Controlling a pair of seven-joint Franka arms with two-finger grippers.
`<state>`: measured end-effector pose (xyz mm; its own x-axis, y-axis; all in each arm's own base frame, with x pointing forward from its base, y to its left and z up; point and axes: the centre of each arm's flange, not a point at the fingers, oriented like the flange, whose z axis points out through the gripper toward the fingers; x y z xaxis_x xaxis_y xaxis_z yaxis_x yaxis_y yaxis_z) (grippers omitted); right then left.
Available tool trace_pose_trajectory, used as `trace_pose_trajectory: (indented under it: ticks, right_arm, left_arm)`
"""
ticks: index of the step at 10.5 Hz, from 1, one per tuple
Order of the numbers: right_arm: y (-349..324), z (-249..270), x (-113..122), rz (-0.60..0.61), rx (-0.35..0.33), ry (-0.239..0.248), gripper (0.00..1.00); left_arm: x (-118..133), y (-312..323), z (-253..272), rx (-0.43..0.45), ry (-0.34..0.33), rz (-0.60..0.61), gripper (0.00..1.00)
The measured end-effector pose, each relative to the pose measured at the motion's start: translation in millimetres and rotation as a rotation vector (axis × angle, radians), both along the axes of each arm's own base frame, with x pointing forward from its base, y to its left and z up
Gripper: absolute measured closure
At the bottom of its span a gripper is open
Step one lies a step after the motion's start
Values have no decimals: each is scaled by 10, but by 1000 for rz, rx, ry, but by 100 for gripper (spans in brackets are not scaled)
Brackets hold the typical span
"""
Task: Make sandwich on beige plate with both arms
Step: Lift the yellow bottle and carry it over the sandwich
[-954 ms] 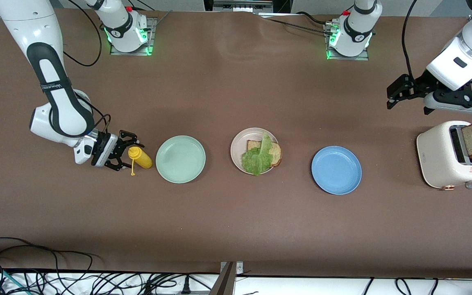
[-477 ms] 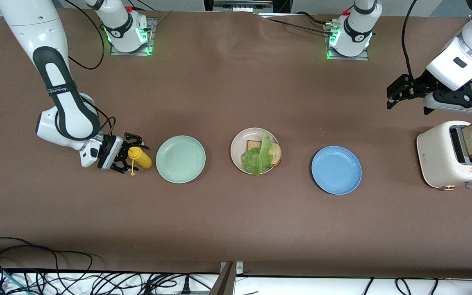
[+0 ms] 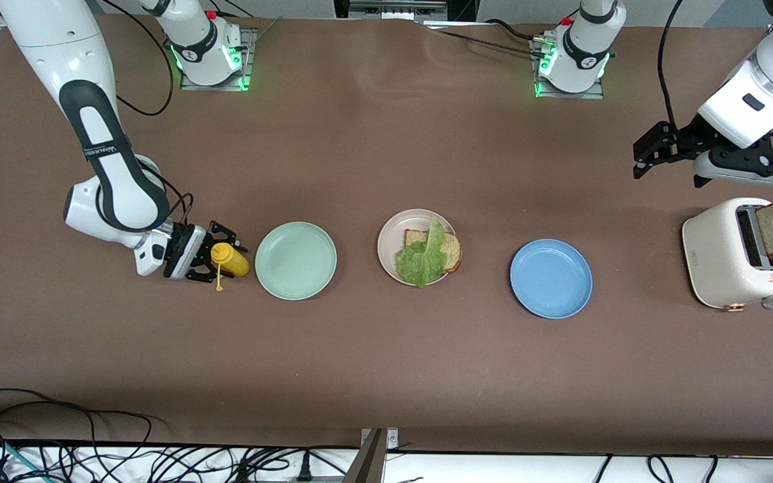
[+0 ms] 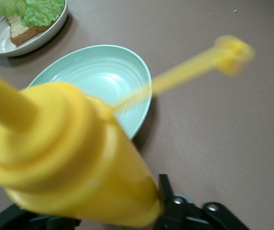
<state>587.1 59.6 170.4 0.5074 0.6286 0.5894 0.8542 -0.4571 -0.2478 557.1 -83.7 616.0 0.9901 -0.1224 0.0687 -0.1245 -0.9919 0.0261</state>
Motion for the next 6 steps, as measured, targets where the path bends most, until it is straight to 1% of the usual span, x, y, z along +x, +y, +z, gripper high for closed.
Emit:
trace_pose_trajectory:
  ticks: [1,2,4,6]
  right_arm:
    - [8,11,12,0,-2,-5,56]
    - [21,24,30,-2,-8,-13,62]
    - [123,77,81,-6,-22,-33,65]
    - [280,141,125,-17,-38,-35,67]
  left_arm:
    - [0,0,0,0,0,0,0]
    - [0,0,0,0,0,0,0]
    - [0,-2,-1,0,0,0,0]
    - [0,-2,-1,0,0,0,0]
